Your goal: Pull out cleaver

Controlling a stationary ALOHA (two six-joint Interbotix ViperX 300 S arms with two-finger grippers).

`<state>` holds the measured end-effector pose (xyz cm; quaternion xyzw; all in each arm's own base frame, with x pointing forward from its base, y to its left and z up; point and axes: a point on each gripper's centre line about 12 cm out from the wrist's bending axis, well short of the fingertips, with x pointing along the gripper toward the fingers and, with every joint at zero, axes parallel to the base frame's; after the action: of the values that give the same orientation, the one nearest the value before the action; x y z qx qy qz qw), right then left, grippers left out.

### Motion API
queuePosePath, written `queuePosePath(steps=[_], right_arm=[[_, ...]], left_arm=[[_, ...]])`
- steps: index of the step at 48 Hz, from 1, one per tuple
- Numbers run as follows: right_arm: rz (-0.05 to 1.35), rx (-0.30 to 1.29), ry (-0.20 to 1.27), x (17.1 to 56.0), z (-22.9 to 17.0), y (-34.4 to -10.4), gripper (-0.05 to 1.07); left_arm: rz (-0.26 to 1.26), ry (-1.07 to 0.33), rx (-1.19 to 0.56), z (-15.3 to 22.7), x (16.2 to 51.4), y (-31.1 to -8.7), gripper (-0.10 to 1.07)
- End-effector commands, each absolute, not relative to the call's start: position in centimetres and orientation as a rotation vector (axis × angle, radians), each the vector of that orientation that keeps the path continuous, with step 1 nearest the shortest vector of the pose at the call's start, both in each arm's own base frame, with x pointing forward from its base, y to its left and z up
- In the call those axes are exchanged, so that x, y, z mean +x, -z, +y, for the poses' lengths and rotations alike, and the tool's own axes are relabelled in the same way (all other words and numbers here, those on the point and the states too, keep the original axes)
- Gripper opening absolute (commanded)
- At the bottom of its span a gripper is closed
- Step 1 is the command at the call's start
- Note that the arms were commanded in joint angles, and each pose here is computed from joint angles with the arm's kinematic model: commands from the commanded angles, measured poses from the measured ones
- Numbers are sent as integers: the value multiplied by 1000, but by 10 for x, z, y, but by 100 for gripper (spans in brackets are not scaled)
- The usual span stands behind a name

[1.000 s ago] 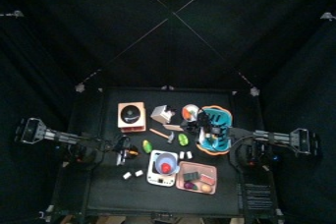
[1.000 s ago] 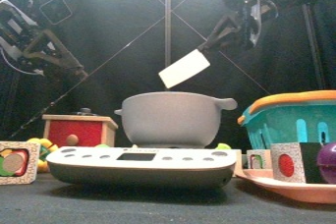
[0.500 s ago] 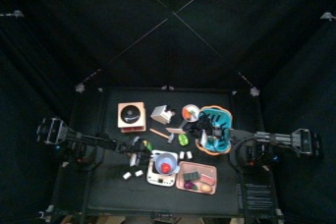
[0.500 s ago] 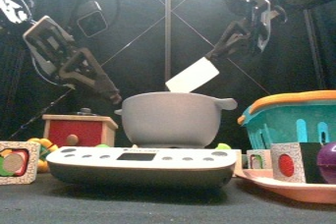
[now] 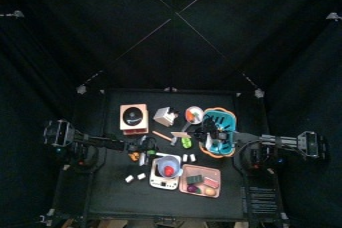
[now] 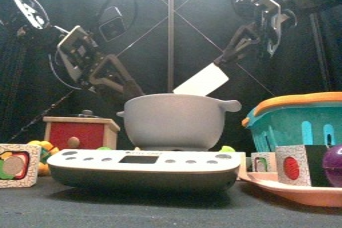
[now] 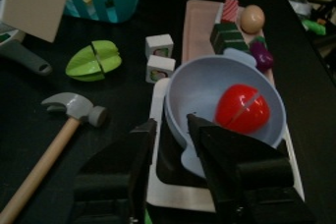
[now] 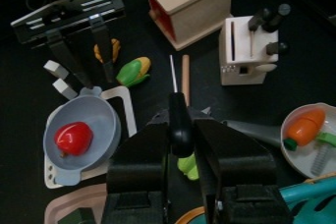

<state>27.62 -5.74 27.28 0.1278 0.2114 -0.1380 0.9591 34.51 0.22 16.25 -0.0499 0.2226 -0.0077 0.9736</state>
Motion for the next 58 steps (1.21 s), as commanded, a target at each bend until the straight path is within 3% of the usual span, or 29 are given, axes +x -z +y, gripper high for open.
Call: queuePosePath(steps=[1,32,58], right_arm=[[395,268,273,275,-56,-281,51],[406,281,275,271,-55,-276,51],[412,281,275,272,-55,-274,51]], left_arm=[[446,5,-100,4,355,-170,86],[583,-6,-83,5,376,-145,86],[575,9,-79,-1,379,-149,56]])
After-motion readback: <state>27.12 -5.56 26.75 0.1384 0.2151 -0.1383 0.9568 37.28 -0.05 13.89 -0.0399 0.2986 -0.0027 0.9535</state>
